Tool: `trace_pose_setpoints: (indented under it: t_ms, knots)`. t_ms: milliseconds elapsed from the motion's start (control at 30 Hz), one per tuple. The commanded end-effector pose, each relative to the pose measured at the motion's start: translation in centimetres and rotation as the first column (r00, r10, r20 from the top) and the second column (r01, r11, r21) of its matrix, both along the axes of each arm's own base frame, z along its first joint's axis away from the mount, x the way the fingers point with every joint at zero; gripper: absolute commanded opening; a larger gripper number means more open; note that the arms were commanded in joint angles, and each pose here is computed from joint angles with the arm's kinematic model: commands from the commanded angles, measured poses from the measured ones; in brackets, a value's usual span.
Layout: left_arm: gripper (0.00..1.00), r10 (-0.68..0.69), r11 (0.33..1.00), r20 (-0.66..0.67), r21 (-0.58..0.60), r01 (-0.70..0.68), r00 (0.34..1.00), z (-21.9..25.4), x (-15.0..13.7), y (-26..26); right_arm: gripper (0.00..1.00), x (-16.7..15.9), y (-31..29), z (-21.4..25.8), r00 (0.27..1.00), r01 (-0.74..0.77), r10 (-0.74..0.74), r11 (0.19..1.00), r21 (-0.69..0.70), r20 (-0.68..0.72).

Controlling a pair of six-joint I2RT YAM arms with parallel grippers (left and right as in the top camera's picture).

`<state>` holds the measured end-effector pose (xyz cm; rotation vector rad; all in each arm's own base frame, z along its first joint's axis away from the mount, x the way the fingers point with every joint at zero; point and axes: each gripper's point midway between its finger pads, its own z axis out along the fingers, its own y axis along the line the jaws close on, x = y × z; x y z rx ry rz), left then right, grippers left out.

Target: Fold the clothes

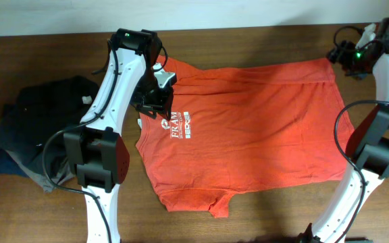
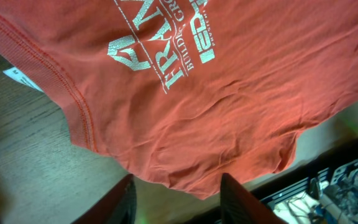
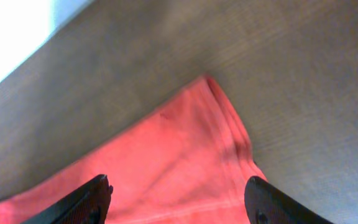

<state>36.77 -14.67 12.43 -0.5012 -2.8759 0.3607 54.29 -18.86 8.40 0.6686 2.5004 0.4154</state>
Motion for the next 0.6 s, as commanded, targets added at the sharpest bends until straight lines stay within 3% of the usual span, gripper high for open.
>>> trace_pose_setpoints:
  t_ms: [0, 167, 300, 433, 567]
  knots:
    - [0.40, 0.005, 1.000, 0.024, 0.010, -0.005, 1.000, 0.9, 0.0, 0.5, 0.71, -1.4, -2.1, 3.3, 0.998, 0.010, -0.013, 0.999, 0.053, 0.057]
    - [0.40, 0.048, 0.999, 0.139, -0.002, -0.048, 0.989, 5.2, 0.0, 1.9, 0.71, -4.7, -3.1, 7.8, 0.993, -0.010, -0.009, 0.986, 0.165, 0.116]
    - [0.42, 0.219, 0.966, 0.292, 0.070, -0.249, 0.931, 10.2, -0.4, 5.9, 0.72, -7.8, -3.4, 12.6, 0.989, -0.006, -0.017, 0.988, 0.153, 0.149]
    - [0.43, 0.339, 0.929, 0.410, -0.002, -0.371, 0.847, 15.4, -2.0, 8.3, 0.73, -10.7, -3.0, 17.9, 0.980, -0.001, -0.018, 0.996, 0.093, 0.200]
    - [0.45, 0.352, 0.929, 0.463, -0.064, -0.365, 0.814, 18.2, -3.9, 8.1, 0.76, -13.6, -1.4, 22.0, 0.974, 0.013, -0.029, 0.997, 0.072, 0.223]
